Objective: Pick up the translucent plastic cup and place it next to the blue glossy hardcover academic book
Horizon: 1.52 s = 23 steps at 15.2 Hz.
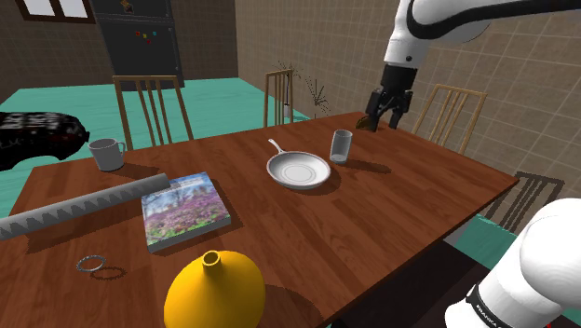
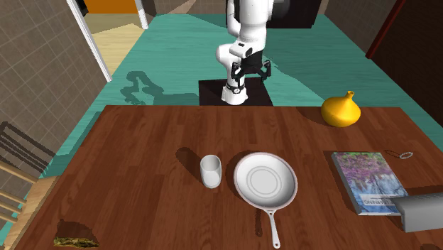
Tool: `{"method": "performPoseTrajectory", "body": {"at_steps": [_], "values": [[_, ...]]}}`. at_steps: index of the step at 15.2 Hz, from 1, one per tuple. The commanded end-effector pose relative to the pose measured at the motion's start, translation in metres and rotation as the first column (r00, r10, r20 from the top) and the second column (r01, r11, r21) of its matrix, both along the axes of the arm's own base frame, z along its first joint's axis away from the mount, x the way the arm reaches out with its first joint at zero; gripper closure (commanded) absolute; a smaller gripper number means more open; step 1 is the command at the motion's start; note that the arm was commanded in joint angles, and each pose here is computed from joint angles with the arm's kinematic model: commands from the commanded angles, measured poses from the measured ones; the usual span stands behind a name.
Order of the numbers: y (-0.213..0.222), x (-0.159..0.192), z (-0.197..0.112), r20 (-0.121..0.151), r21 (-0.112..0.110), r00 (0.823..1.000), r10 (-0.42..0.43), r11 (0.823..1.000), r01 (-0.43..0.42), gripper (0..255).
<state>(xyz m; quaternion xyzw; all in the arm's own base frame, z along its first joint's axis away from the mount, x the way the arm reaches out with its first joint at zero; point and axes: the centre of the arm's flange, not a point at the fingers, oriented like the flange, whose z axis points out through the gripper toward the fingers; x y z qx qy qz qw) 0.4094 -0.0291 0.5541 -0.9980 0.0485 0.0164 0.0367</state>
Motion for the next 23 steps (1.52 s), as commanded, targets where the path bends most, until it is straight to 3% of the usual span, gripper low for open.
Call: {"method": "performPoseTrajectory", "body": {"at_steps": [1, 23], "values": [[-0.012, 0.022, -0.012, -0.003, -0.004, 1.0, -0.002, 1.0, 0.002, 0], [-0.137, 0.254, -0.138, -0.039, -0.046, 0.999, -0.033, 0.998, 0.031, 0]]}}
